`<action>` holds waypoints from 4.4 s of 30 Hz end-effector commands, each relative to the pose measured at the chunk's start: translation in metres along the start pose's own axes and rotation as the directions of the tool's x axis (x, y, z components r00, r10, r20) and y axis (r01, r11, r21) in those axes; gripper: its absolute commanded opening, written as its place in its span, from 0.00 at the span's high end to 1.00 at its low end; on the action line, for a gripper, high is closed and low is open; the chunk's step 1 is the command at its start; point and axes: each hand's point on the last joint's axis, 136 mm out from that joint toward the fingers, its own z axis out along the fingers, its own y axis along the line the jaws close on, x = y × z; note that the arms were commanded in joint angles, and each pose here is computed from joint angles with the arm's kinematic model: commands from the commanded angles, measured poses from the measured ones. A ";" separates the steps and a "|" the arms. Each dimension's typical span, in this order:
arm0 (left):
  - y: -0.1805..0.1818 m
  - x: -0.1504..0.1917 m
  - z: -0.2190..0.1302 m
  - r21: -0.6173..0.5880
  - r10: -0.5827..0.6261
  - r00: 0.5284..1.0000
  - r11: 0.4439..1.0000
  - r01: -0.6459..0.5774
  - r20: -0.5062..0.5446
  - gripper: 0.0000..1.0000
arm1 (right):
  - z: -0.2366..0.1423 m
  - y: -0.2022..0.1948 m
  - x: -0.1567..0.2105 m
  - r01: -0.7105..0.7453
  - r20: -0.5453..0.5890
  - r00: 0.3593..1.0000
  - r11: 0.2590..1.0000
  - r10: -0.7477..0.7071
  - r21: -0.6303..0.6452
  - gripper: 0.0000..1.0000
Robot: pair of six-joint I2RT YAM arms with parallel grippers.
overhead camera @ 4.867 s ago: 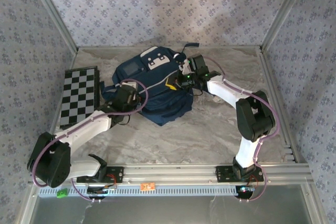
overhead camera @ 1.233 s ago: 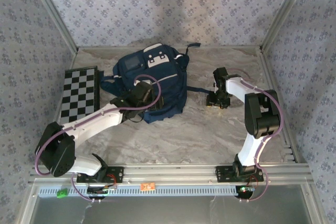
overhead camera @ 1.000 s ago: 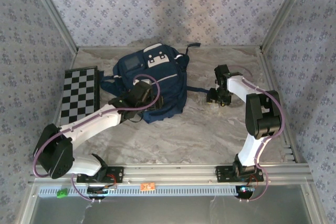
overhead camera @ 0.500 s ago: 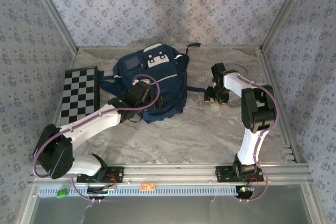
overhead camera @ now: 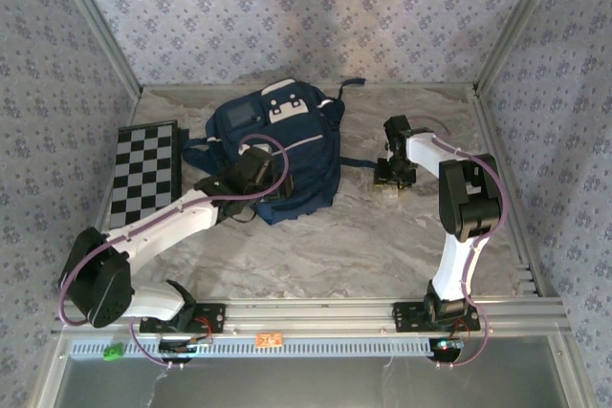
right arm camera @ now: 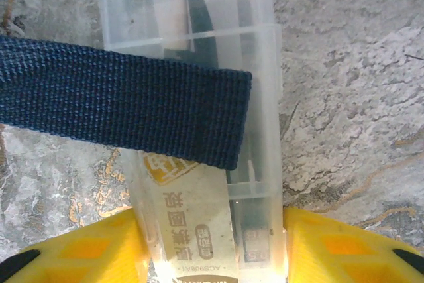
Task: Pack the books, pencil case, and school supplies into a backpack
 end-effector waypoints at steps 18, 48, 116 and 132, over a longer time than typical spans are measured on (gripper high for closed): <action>0.000 -0.048 0.008 -0.154 0.499 0.865 0.859 -0.489 0.040 0.21 | -0.044 -0.019 0.057 -0.051 -0.019 0.999 0.997 0.050 -0.050 0.53; 0.000 -0.105 0.033 -0.165 0.602 0.798 0.790 -0.591 0.023 0.71 | -0.117 0.051 0.078 0.078 0.088 0.994 0.968 -0.059 -0.238 0.51; -0.135 -0.103 0.028 0.322 -0.119 0.991 0.938 0.130 -0.054 1.00 | -0.138 0.225 -0.009 -0.035 0.073 0.986 0.619 0.147 -0.785 0.56; -0.137 -0.100 0.023 0.342 -0.105 0.992 0.932 0.122 -0.068 0.99 | -0.149 0.166 0.010 -0.013 0.165 0.967 0.687 0.193 -0.726 0.59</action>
